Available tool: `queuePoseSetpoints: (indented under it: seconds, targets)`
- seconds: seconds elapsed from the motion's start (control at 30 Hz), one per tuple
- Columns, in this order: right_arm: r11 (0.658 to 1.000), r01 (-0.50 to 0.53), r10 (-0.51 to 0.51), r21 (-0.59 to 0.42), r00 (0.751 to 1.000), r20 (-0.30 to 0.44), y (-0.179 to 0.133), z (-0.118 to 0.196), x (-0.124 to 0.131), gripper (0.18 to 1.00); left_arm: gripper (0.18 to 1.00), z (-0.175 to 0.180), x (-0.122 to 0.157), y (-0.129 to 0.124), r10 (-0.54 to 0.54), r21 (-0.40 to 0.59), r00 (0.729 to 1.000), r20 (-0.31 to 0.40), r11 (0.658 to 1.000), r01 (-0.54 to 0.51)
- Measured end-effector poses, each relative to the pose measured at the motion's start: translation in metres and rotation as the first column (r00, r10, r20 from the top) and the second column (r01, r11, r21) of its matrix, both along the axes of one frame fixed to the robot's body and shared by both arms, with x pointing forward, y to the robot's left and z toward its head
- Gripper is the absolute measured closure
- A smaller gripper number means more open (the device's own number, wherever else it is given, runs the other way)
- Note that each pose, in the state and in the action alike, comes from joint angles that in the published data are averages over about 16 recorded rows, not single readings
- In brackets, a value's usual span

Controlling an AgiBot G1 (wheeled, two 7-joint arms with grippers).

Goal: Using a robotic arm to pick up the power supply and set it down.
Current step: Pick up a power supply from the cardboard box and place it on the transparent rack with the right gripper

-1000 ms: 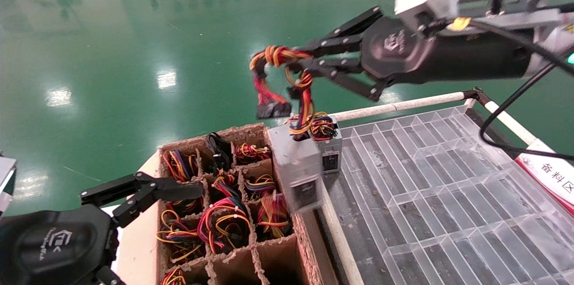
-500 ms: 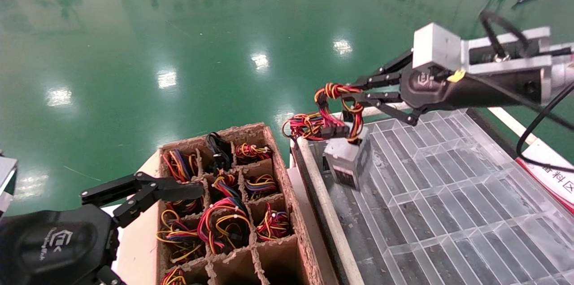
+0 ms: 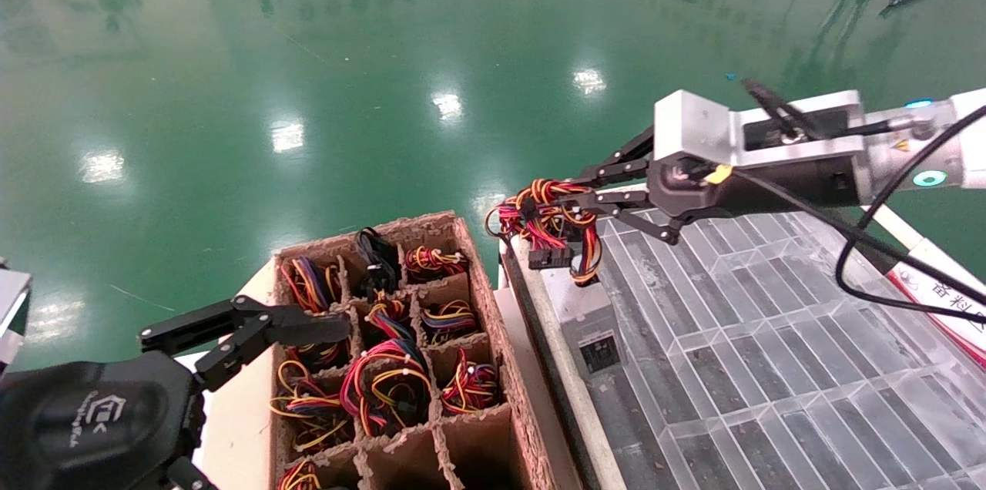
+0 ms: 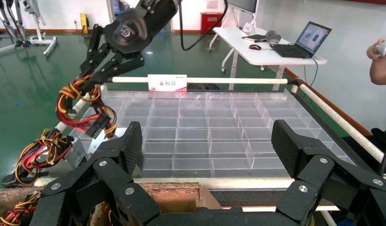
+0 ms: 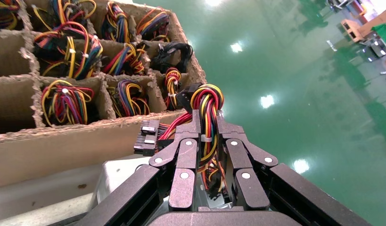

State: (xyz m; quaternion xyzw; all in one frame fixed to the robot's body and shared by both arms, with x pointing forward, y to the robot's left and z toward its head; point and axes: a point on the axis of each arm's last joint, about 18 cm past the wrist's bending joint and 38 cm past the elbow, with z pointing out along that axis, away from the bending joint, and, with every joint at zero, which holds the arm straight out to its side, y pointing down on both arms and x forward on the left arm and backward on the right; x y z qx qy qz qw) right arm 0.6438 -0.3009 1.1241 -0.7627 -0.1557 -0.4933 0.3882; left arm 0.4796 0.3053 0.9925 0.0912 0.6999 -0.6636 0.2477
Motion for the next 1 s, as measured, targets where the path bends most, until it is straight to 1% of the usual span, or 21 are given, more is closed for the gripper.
queuePoseSetpoints:
  seconds: [0.33, 0.5, 0.7, 1.0]
  targets:
    - [0.995, 0.094, -0.095, 0.019, 0.995, 0.042, 0.01, -0.001, 0.029, 0.947, 0.184, 0.0, 0.0, 0.0, 0.0, 0.0, 1.0, 0.0, 1.0, 0.0]
    - [0.992, 0.121, -0.122, 0.026, 0.991, 0.05, 0.015, -0.004, 0.039, 0.947, 0.184, 0.0, 0.0, 0.0, 0.0, 0.0, 1.0, 0.0, 1.0, 0.0]
    - [0.993, 0.113, -0.114, 0.034, 0.993, 0.038, 0.02, -0.009, 0.041, 0.947, 0.184, 0.0, 0.0, 0.0, 0.0, 0.0, 1.0, 0.0, 1.0, 0.0]
    - [0.995, 0.07, -0.07, 0.068, 0.997, -0.014, 0.023, -0.018, 0.036, 0.947, 0.184, 0.0, 0.0, 0.0, 0.0, 0.0, 1.0, 0.0, 1.0, 0.0]
